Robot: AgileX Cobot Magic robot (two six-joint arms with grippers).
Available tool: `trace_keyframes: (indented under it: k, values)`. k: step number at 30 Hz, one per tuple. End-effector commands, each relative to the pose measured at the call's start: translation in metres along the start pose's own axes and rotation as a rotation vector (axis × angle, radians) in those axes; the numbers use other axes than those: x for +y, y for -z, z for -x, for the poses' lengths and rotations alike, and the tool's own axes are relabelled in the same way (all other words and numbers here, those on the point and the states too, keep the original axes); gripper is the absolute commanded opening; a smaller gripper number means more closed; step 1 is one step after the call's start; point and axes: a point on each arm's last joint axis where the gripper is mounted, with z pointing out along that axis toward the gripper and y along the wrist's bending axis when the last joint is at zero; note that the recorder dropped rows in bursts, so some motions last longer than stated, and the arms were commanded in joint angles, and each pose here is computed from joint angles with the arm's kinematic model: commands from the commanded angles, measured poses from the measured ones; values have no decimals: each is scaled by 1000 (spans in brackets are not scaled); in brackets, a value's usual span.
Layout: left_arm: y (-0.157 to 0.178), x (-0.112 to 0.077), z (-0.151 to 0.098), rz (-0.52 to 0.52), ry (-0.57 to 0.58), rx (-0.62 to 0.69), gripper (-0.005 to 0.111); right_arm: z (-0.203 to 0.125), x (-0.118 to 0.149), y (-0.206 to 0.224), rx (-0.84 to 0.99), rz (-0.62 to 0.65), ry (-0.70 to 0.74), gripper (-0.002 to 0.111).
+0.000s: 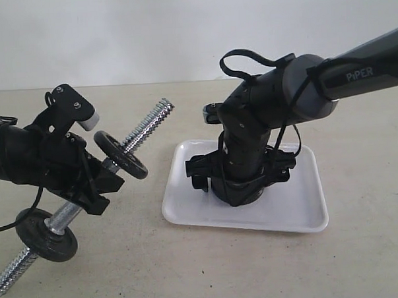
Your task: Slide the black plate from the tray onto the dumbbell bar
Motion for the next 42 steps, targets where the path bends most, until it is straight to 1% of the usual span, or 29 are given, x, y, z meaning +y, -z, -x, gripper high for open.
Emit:
trace_keyframes:
  k: [1, 4, 22, 42]
  values:
    - [14, 2, 17, 32, 15, -77, 4, -10, -4, -11, 52, -52, 16, 105]
    - [14, 2, 17, 32, 15, -77, 4, -9, -4, -11, 44, -58, 31, 105]
    - [14, 2, 17, 37, 15, -77, 4, -12, -7, -11, 74, -89, 9, 105]
    - [14, 3, 17, 41, 19, -79, 4, -9, -3, -11, 38, -49, 7, 105]
